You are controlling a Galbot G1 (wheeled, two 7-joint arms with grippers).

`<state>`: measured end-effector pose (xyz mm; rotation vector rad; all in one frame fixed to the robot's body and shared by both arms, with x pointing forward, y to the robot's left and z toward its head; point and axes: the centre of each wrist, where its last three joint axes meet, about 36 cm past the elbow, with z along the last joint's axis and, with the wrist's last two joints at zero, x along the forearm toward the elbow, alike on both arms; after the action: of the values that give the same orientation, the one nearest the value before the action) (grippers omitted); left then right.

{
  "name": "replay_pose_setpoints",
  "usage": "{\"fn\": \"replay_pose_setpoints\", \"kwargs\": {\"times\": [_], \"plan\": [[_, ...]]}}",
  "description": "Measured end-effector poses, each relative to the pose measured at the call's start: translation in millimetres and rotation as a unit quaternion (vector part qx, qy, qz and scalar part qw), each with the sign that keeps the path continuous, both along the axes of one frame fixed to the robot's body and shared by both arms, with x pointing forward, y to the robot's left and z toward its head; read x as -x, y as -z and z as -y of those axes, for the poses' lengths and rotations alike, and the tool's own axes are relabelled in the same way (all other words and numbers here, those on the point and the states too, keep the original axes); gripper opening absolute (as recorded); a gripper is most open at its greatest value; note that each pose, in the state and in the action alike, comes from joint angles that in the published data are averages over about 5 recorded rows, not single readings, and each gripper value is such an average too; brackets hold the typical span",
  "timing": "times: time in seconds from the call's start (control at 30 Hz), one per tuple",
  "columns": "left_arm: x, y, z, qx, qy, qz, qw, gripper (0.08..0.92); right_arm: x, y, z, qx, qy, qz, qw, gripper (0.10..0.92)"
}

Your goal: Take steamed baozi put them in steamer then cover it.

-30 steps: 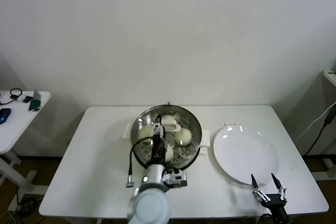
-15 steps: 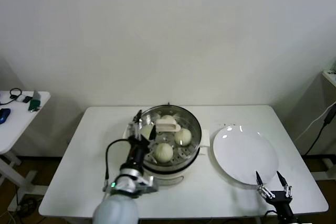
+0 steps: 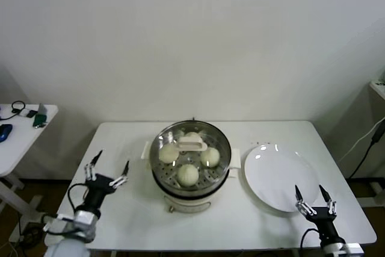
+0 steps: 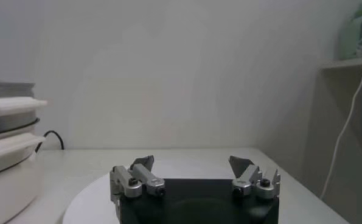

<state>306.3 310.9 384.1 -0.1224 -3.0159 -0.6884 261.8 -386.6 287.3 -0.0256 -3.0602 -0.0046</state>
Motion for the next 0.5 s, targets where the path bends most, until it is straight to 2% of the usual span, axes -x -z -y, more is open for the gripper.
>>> {"fn": "replay_pose_setpoints", "kwargs": {"times": [0.2, 0.5], "plan": [[18.6, 31.0, -23.6, 0.074, -0.027, -0.011, 0.997, 0.823, -2.4, 1.6, -2.4, 0.001, 0.002, -0.001, 1.0, 0.823], [39.0, 57.6, -26.5, 0.14, -0.046, -0.013, 0.989, 0.823, -0.6, 5.6, -2.4, 0.002, 0.001, -0.007, 1.0, 0.823]]}}
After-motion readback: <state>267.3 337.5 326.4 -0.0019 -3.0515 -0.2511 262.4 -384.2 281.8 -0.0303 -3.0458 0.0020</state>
